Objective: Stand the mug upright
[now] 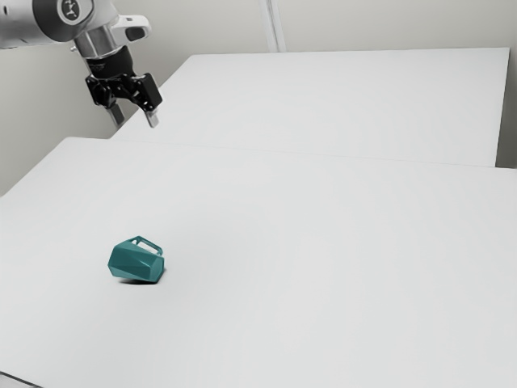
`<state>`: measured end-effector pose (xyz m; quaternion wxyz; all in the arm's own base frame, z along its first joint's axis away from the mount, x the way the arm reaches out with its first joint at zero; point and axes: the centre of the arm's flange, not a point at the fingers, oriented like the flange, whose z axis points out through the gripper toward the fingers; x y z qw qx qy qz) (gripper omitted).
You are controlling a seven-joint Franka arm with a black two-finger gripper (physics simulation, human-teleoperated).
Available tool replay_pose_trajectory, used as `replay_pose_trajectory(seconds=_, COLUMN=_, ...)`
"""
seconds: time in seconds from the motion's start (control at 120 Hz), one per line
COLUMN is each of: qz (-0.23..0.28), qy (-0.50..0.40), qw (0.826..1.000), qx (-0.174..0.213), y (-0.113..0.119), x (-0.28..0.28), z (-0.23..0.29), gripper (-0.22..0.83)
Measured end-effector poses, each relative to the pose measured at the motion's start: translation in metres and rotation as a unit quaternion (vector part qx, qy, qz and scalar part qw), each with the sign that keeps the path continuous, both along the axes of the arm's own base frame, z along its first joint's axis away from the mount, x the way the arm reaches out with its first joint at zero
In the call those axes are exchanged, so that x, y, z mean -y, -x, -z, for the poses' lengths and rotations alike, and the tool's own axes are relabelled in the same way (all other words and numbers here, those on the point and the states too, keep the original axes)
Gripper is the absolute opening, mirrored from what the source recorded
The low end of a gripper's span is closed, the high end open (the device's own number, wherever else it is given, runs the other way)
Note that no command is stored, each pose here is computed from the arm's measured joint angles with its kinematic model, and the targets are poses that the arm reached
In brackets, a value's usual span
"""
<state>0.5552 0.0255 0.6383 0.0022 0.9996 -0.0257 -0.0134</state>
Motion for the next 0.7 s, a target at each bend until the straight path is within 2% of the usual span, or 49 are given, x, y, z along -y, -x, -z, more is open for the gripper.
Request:
replay_pose_trajectory(seconds=0.117, qz=-0.001, qy=0.000, qw=1.000, qx=0.000, y=0.002, x=-0.004, z=0.000, gripper=0.59)
replay_pose_trajectory(seconds=0.4, qz=-0.007, qy=0.007, qw=1.000, qx=-0.010, y=0.023, x=-0.023, z=0.008, gripper=0.59)
replay_pose_trajectory(seconds=0.7, qz=-0.097, qy=0.052, qw=0.994, qx=-0.017, y=0.048, x=-0.126, z=0.035, gripper=0.59)
